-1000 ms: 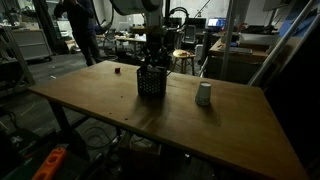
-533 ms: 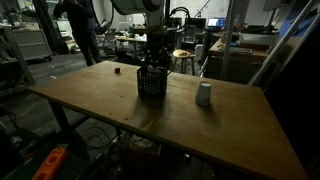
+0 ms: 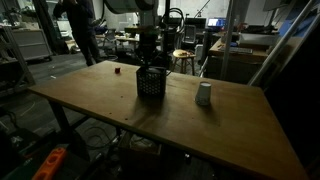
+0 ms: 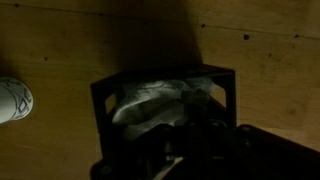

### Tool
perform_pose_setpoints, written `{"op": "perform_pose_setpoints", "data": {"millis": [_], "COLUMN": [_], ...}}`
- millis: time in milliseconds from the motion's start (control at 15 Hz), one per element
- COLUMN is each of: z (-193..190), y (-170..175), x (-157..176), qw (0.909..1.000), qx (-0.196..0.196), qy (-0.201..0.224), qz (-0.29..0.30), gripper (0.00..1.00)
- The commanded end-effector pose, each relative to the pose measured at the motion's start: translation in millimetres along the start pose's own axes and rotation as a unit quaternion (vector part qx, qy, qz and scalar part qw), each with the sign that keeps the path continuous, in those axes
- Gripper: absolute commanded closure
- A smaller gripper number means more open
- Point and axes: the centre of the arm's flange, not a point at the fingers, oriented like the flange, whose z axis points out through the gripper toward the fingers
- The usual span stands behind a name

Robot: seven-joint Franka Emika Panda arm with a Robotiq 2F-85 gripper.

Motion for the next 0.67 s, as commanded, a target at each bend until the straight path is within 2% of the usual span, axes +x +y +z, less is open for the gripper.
{"op": "perform_pose_setpoints", "data": {"millis": [0, 600], "z": [-2.6, 9.0], "y": [-9.9, 9.3], "x": [-19.5, -22.1], "qw": [1.0000, 0.9996], "qx": [0.007, 0.013], "qy": [-0.004, -0.013], "qz": [0.002, 0.022], "gripper": [0.94, 0.94]}}
